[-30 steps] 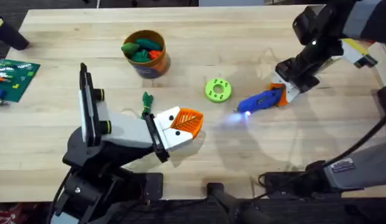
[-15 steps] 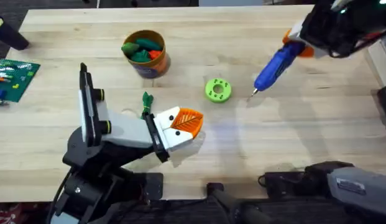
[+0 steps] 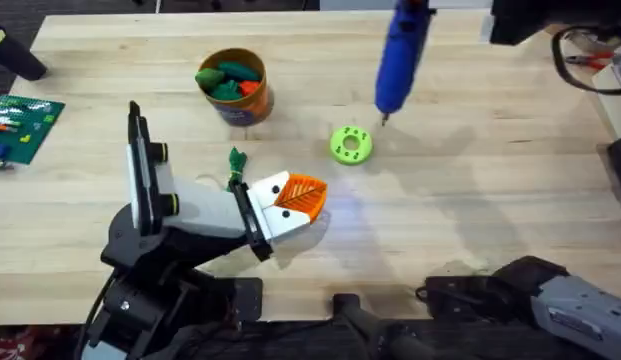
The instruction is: Pick up the gripper from the table and insert it into the empty holder that is missing its gripper. Then pick up a screw, insert it into the mounting hole, and use the screwdriver to tighten it. Finally, clean up the table by picking up the vegetable and placing it into the bucket.
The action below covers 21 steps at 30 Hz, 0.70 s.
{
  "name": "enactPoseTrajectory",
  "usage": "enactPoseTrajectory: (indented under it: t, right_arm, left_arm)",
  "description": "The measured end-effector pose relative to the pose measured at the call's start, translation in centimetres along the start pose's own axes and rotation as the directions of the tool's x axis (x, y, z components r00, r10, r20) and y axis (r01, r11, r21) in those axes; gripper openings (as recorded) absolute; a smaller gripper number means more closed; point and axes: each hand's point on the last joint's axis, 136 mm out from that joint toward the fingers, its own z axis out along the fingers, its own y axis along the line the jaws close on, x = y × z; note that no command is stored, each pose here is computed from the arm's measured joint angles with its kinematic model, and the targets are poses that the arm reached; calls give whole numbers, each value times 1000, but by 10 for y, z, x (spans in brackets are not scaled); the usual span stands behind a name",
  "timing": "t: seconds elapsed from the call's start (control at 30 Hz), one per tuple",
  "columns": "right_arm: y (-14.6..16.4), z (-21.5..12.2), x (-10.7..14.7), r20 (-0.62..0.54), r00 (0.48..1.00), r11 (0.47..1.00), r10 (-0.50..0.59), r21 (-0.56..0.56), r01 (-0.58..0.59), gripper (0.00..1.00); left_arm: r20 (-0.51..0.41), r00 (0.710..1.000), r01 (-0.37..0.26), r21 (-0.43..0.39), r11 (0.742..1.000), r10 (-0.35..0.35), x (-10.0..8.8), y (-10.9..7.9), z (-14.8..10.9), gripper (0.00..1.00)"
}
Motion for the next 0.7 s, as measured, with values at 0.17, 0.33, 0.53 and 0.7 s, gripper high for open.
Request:
enactPoseTrajectory:
  t: [0.17,0.33,0.53,0.7]
  right_arm:
    - [50,-8,-21,112,987,963,-118,-231,141,32]
    - [92,-21,-28,189,969,876,-161,-424,229,32]
    - [110,-30,-30,223,960,819,-171,-509,264,32]
    - [116,-34,-28,223,960,797,-169,-542,267,32]
  left_arm:
    - [0,1000,0,0,1000,0,0,0,0,16]
    - [0,1000,0,0,1000,0,0,0,0,16]
    - [0,1000,0,0,1000,0,0,0,0,16]
    - [0,1000,0,0,1000,0,0,0,0,16]
